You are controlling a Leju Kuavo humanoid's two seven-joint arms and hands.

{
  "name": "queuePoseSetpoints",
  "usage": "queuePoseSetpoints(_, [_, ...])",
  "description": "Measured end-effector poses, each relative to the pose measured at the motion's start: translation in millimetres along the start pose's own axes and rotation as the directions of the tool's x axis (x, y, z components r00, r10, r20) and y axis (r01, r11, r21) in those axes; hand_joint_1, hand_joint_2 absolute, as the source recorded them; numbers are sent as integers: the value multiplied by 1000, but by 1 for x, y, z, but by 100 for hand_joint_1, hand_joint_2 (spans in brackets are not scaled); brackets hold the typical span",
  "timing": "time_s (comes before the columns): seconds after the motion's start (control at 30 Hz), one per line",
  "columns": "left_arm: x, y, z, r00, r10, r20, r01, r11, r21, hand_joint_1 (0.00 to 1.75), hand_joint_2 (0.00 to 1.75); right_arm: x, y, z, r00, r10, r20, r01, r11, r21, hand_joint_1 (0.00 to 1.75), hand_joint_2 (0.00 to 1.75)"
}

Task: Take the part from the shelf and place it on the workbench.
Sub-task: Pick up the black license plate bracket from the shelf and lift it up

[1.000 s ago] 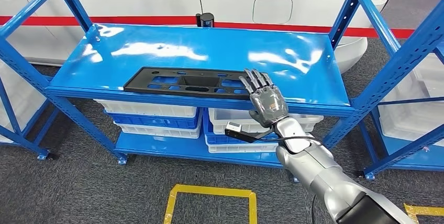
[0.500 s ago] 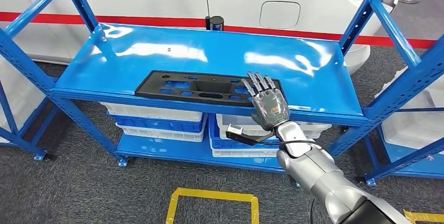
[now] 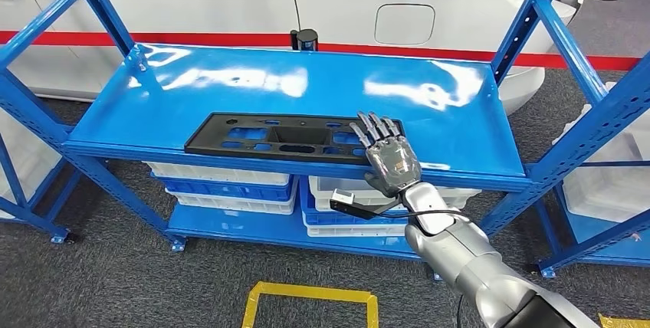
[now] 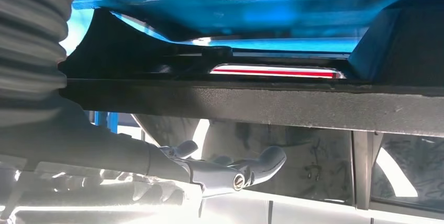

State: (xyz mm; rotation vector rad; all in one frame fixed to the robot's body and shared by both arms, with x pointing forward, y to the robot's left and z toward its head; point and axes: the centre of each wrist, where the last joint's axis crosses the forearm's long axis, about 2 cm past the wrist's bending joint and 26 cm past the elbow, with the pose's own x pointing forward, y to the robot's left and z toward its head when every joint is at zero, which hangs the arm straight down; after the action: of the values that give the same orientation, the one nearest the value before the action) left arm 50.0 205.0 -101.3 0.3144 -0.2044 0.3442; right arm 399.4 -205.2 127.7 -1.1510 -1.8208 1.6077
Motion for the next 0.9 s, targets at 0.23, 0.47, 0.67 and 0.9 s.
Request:
queuePoseSetpoints(0.23, [0, 1, -1, 1000, 0, 2, 0, 1000, 3, 0, 0, 3, 1, 1, 1000, -6, 5, 6, 1000, 3, 143, 175])
queuePoseSetpoints(0.47, [-1, 4, -1, 995, -26, 101, 14, 993, 115, 0, 0, 5, 3, 3, 1000, 10, 3, -10, 1000, 10, 175, 175])
queuePoseSetpoints(0.67, [-1, 6, -1, 976, -65, 208, 31, 986, 161, 0, 0, 3, 1, 1, 998, 52, -30, -52, 999, 10, 175, 175])
queuePoseSetpoints(0.9, [-1, 5, -1, 974, -63, 218, 28, 987, 161, 0, 0, 3, 1, 0, 998, 60, -29, -60, 998, 12, 175, 175])
